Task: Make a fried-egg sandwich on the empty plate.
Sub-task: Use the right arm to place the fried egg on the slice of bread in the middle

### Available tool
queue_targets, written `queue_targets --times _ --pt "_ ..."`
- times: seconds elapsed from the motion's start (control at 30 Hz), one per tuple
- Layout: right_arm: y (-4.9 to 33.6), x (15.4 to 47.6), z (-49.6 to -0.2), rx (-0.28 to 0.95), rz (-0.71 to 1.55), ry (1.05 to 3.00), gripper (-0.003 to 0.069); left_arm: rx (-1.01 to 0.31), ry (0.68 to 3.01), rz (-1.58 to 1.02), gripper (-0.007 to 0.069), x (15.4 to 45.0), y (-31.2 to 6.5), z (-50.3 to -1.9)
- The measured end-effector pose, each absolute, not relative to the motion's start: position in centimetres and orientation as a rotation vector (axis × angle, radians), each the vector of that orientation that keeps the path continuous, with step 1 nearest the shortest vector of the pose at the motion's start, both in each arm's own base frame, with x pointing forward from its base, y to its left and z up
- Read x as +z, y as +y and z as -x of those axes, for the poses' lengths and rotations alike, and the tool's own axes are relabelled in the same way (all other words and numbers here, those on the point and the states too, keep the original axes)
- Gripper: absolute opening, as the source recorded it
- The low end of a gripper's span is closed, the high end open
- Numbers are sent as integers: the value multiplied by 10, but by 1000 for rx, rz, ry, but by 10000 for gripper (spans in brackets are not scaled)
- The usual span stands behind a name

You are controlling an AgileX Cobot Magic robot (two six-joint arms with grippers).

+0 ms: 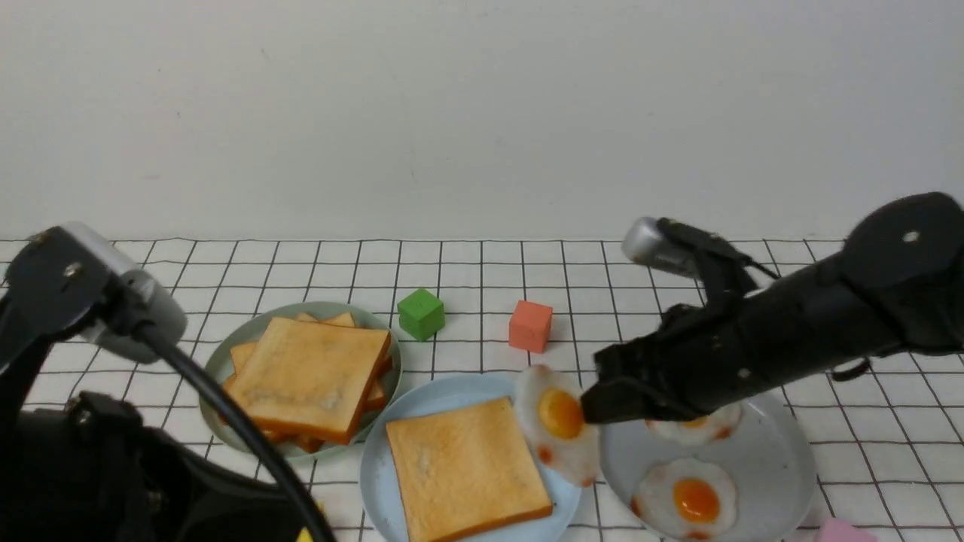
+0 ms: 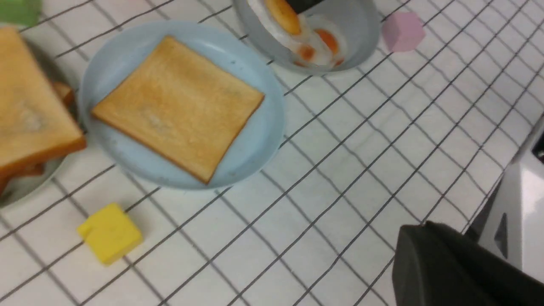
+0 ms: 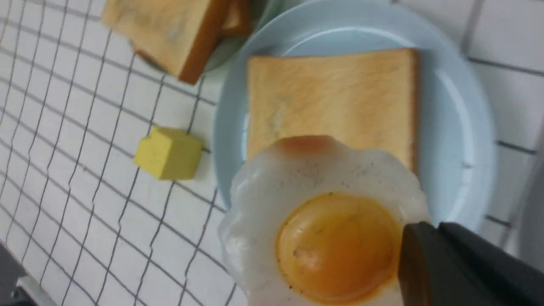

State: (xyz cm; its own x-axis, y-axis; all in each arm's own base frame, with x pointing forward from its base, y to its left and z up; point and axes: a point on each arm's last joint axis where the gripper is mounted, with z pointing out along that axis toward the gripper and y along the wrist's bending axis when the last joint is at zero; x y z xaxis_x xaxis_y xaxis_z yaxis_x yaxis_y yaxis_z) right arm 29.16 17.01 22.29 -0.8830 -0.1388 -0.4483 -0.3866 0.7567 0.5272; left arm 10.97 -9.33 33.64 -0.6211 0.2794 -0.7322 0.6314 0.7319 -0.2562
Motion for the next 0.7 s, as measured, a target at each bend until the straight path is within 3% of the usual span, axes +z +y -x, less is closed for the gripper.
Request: queue_targets --times 0.2,0.43,0.5,0.7 --pt "221 201 -308 885 492 2612 20 -567 2339 -526 -8 337 -73 -93" --pt "236 176 -326 833 439 2635 71 -554 2388 -512 -2 336 -66 -82" --pt "236 174 -328 821 427 2630 117 -552 2402 -518 -1 335 -66 -81" --pt "235 182 -326 832 441 2616 396 -527 2406 -524 4 335 -65 -81"
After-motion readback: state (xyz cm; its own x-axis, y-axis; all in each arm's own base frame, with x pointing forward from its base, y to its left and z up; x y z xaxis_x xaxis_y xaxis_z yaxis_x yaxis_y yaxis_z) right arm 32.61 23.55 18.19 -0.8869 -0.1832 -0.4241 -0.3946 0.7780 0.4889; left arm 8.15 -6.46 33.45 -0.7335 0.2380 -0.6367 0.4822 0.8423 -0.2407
